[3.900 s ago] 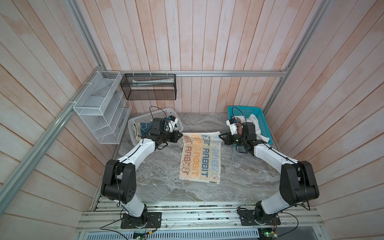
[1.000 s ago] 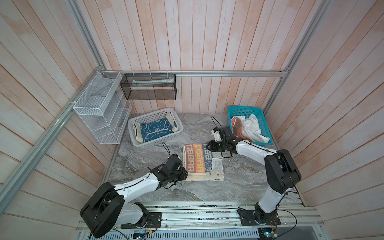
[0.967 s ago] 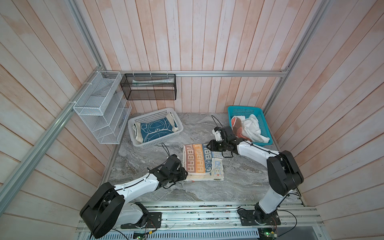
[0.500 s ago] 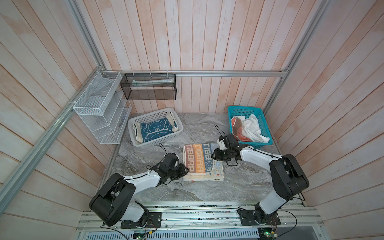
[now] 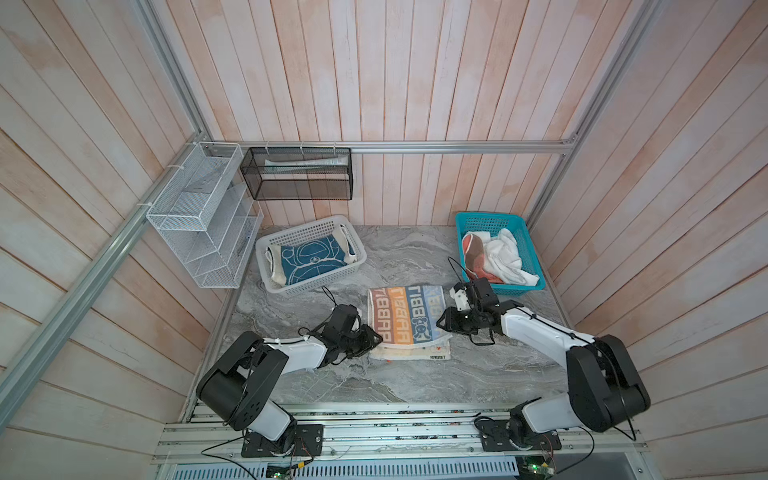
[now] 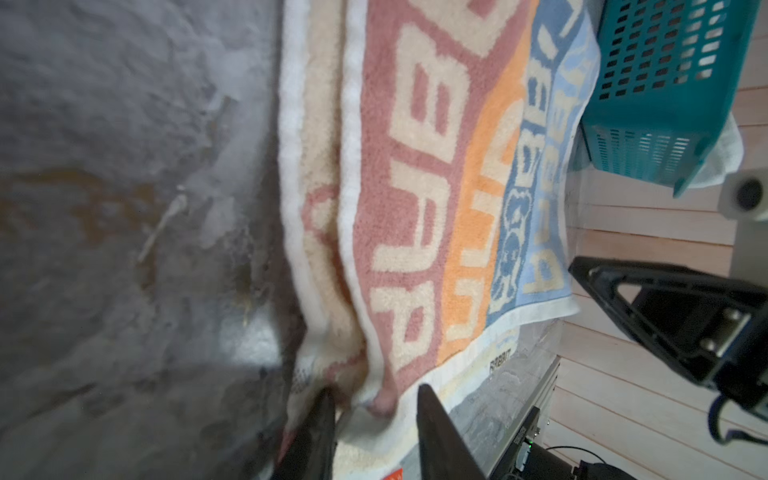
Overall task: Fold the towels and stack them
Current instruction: 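Grasp the folded towel's near edge with both grippers to fold again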
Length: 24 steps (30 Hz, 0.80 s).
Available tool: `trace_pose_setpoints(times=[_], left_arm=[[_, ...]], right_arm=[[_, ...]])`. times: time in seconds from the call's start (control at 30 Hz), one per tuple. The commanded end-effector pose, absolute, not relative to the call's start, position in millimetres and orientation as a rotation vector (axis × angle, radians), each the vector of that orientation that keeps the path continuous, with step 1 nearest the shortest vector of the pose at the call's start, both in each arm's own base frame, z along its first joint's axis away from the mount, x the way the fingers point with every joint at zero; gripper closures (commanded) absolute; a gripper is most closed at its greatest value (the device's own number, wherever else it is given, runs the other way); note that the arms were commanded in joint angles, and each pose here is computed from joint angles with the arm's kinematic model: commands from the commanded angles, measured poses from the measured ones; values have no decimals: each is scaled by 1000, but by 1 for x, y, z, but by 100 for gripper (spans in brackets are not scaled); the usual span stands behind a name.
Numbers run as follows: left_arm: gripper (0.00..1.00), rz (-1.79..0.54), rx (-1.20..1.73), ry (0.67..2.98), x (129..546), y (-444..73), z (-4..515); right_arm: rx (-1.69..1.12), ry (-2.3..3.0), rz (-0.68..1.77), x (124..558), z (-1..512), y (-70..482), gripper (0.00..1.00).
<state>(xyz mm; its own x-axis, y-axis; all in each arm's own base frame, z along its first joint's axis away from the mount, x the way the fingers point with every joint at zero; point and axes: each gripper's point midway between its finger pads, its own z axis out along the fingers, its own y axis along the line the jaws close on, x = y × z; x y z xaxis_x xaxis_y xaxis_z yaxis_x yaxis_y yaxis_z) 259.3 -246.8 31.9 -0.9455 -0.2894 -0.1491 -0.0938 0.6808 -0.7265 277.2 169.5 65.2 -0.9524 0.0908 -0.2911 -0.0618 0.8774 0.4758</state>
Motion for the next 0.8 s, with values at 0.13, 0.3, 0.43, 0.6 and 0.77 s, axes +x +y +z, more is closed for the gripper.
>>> trace_pose_setpoints(times=[0.13, 0.3, 0.43, 0.6, 0.77], left_arm=[[80, -1084, -290, 2667, 260, -242, 28], [86, -1083, -275, 2663, 263, -242, 31], [92, -1096, -251, 2654, 266, -245, 36], [100, -1134, -206, 2653, 265, -251, 43], [100, -1142, -195, 2642, 264, -251, 49]], right_arm=[[233, 2746, 705, 249, 61, 134, 55], [271, 2771, 715, 251, 50, 125, 53], [271, 2803, 785, 252, 38, 133, 54], [278, 2801, 869, 251, 32, 143, 62], [279, 2797, 893, 254, 30, 146, 70]])
